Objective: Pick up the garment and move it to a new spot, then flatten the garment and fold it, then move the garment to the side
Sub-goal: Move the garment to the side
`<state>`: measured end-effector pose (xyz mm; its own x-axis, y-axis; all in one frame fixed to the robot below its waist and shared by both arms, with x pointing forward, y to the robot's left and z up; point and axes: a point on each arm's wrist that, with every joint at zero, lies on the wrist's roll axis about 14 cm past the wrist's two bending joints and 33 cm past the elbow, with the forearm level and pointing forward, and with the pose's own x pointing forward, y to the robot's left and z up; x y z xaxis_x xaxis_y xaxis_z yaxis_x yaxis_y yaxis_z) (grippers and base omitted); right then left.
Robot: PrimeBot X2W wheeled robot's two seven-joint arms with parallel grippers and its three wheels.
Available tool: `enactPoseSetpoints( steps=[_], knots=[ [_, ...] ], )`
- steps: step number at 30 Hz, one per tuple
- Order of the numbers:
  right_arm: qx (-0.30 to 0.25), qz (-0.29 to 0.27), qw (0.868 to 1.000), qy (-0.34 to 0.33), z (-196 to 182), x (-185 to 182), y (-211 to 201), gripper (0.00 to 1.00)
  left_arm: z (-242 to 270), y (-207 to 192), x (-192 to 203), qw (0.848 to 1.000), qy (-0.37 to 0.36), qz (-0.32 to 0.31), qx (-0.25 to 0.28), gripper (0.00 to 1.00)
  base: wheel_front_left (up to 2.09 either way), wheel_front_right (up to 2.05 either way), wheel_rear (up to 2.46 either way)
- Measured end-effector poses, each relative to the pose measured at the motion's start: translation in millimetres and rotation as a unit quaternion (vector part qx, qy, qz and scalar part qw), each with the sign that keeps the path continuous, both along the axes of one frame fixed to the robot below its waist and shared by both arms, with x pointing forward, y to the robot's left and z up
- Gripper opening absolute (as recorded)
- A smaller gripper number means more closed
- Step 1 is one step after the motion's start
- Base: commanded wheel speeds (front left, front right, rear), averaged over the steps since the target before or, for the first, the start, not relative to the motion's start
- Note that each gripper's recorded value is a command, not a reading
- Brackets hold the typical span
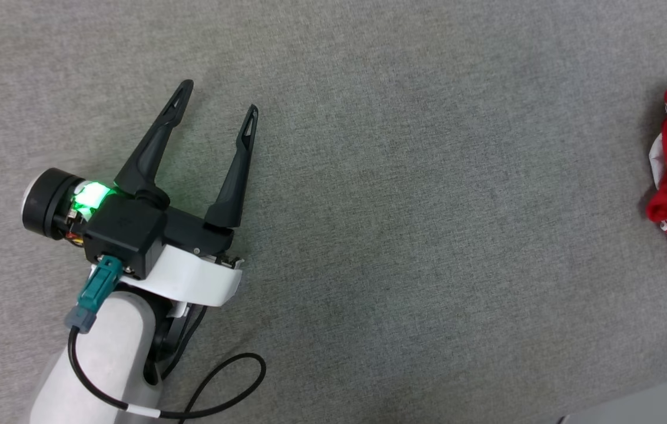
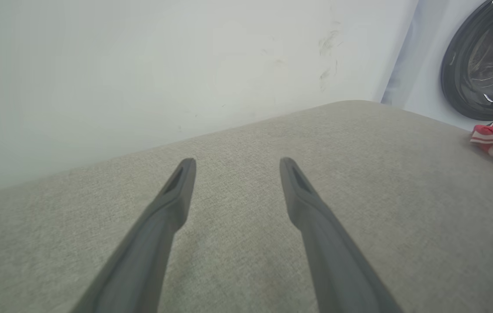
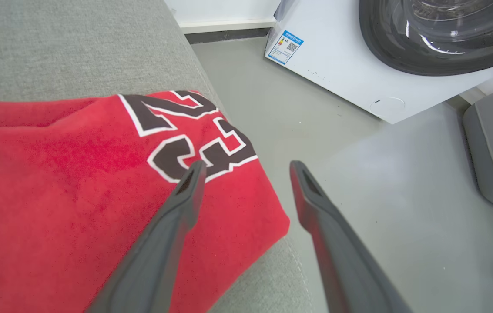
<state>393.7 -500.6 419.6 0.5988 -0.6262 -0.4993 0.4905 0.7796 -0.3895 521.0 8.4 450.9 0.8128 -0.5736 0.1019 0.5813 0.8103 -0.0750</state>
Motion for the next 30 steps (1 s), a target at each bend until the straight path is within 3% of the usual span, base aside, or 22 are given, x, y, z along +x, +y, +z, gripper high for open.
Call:
enactPoseSetpoints(
  steps=[4, 12, 24, 30],
  knots=[
    [-0.029, 0.005, 0.999, -0.043, 20.1, 2.7, -3.1, 1.0, 9.6, 3.3, -3.2, 1.0, -0.007, 0.009, -0.004, 1.0, 0.0, 0.0, 0.0],
    [-0.032, 0.036, 0.99, -0.135, 51.9, 2.2, 22.4, 1.0, 27.2, 14.5, -27.8, 0.999, -0.001, 0.038, -0.007, 1.0, 0.0, 0.0, 0.0],
    [0.03, 0.101, 0.968, -0.227, 64.0, -26.0, 103.0, 1.0, 44.4, 62.9, -80.7, 0.992, 0.017, 0.128, 0.004, 1.0, 0.0, 0.0, 0.0],
    [0.072, 0.152, 0.95, -0.263, 71.0, -31.5, 159.4, 1.0, 50.6, 92.8, -105.9, 0.985, 0.017, 0.172, 0.013, 1.0, 0.0, 0.0, 0.0]
  ],
)
